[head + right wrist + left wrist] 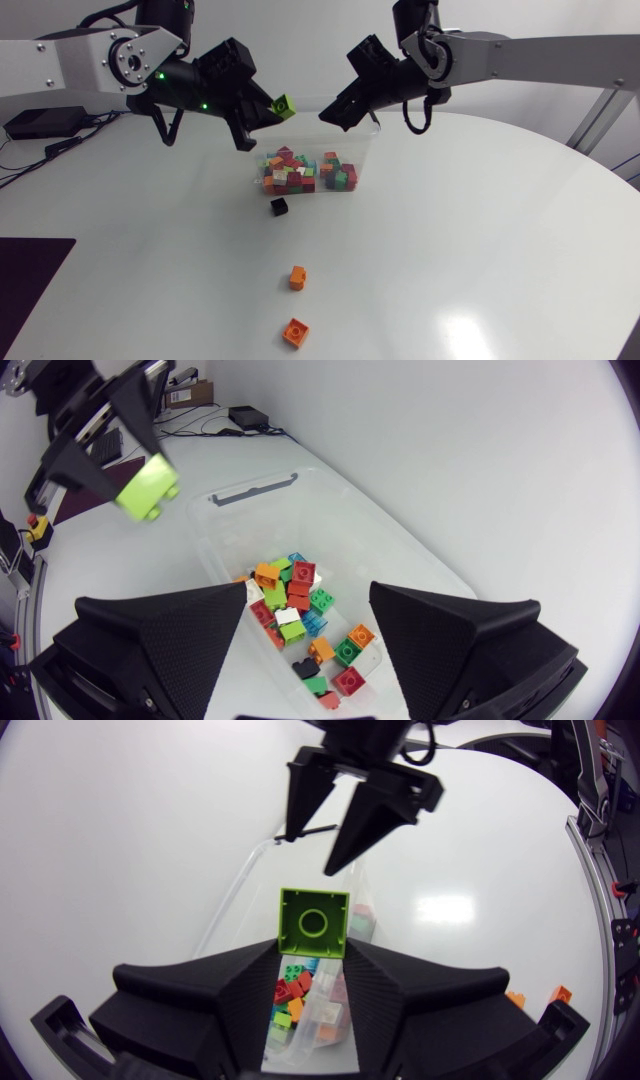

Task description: Place the duplo bricks in the container

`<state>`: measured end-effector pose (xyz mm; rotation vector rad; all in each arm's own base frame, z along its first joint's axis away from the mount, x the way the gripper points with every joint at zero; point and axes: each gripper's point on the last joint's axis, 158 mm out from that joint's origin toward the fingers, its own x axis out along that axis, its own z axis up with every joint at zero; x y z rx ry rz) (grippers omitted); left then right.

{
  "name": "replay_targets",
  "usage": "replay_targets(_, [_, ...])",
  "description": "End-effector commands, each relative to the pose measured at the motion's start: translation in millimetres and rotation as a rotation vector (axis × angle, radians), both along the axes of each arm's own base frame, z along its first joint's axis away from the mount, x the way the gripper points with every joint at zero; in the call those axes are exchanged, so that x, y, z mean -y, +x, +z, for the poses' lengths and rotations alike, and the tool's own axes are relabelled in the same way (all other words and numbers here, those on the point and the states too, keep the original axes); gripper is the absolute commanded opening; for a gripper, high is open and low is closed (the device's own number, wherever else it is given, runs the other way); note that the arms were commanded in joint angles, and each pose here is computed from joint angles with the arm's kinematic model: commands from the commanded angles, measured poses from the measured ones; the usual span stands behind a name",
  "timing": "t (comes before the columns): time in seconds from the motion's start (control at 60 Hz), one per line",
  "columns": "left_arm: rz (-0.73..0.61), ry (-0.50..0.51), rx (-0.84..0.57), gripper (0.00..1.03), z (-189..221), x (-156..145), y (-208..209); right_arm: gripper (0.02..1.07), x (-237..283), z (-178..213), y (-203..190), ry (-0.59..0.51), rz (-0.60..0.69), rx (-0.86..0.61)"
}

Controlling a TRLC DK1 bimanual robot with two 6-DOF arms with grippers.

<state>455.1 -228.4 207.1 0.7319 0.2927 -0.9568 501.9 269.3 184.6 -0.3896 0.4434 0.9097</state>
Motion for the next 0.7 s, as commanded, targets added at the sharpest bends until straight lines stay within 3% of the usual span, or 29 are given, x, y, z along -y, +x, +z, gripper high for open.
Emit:
replay_targets(0.0, [0.037, -0.061, -0.019, 0.27, 8.2, 5.7, 18.6, 0.94, 11.5, 8.8, -18.5, 0.011, -0.017, 0.004])
replay_targets(0.267, [0.139, -0.125, -0.028, 0.27, 13.0, 9.9, 63.1, 0.94, 32.6, -1.9, -82.2, -0.016, 0.009, -0.015])
replay_targets(0.683, [0.346, -0.146, -0.067, 0.30, -21.5, -3.2, 136.9, 0.94, 28.1, -82.3, -190.7, -0.148, 0.159, -0.203])
